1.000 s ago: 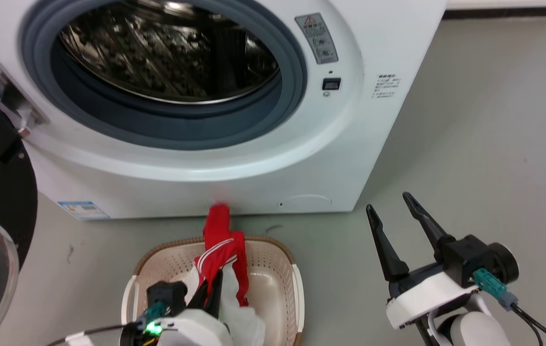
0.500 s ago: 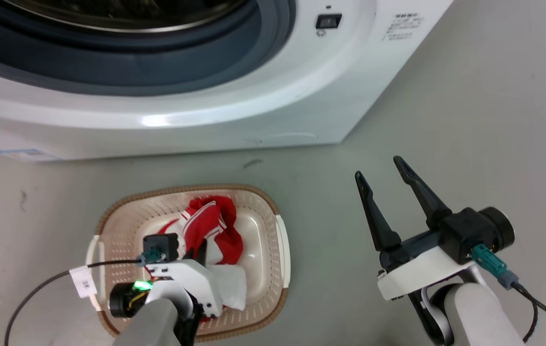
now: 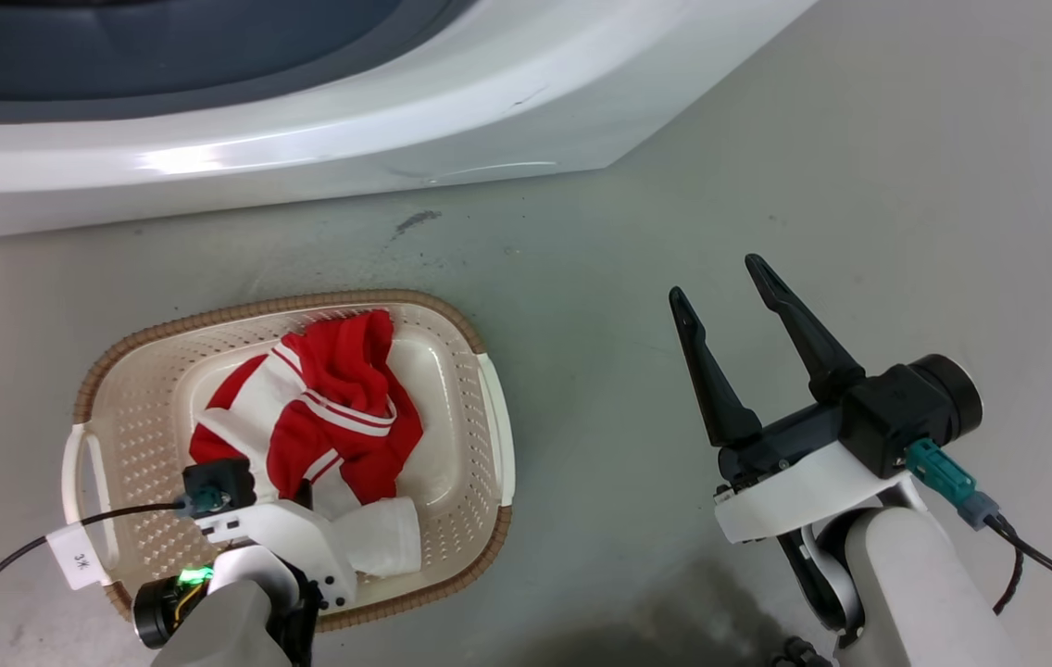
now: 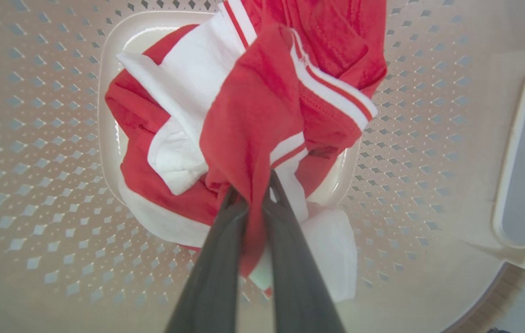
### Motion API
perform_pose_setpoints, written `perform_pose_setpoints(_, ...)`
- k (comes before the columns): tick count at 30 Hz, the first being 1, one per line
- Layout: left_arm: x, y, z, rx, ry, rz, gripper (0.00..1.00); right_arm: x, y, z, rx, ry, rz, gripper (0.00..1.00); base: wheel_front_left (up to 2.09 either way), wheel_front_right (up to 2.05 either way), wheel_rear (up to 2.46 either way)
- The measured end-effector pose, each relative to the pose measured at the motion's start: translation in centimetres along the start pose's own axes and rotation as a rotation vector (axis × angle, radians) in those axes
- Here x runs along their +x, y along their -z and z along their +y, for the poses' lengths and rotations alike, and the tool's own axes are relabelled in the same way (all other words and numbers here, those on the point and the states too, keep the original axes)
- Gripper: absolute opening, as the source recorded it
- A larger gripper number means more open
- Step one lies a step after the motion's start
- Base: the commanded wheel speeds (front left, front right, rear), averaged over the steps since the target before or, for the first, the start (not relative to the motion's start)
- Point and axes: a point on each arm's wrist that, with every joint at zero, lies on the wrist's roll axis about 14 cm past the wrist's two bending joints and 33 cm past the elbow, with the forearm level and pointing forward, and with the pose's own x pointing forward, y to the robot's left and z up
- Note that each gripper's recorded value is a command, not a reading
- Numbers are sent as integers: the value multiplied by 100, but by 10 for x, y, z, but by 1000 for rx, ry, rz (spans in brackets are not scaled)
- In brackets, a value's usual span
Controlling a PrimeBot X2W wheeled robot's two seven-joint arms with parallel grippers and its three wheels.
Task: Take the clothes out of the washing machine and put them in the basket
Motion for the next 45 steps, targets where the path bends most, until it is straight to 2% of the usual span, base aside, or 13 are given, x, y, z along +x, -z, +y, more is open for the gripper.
perform_pose_setpoints(1, 2, 1, 0, -1, 0, 4, 25, 1, 1, -1, -2, 1, 2, 100, 0, 0, 0)
perform_pose_setpoints(2, 3, 0, 0, -4, 0, 4, 25, 0, 2, -2, -3, 4, 6, 100, 0, 0, 0)
perform_pose_setpoints(3, 4, -1, 0, -11, -1, 2, 100, 0, 2, -3, -4, 5, 5, 100, 0, 0, 0)
perform_pose_setpoints(11, -19, -30, 1, -9, -2, -93, 100, -11, -20, -5, -20, 22, -43, 100, 0, 0, 0)
perform_pose_setpoints(20, -77, -95, -5, 35, 26, -359, 100, -37, -69, 0, -56, 35, -165, 100, 0, 0, 0)
perform_pose_setpoints(25, -124, -143, -10, 49, 45, -582, 100, -54, -92, 1, -71, 48, -226, 100, 0, 0, 0)
perform_pose_setpoints(35, -237, -207, -14, 113, 48, -997, 100, -86, -131, 11, -102, 48, -339, 100, 0, 0, 0)
perform_pose_setpoints(41, -299, -218, -25, 169, 53, -1187, 100, -104, -141, 18, -109, 44, -369, 100, 0, 0, 0)
perform_pose_setpoints(45, -322, -211, -24, 207, 37, -1243, 100, -116, -141, 15, -115, 61, -371, 100, 0, 0, 0)
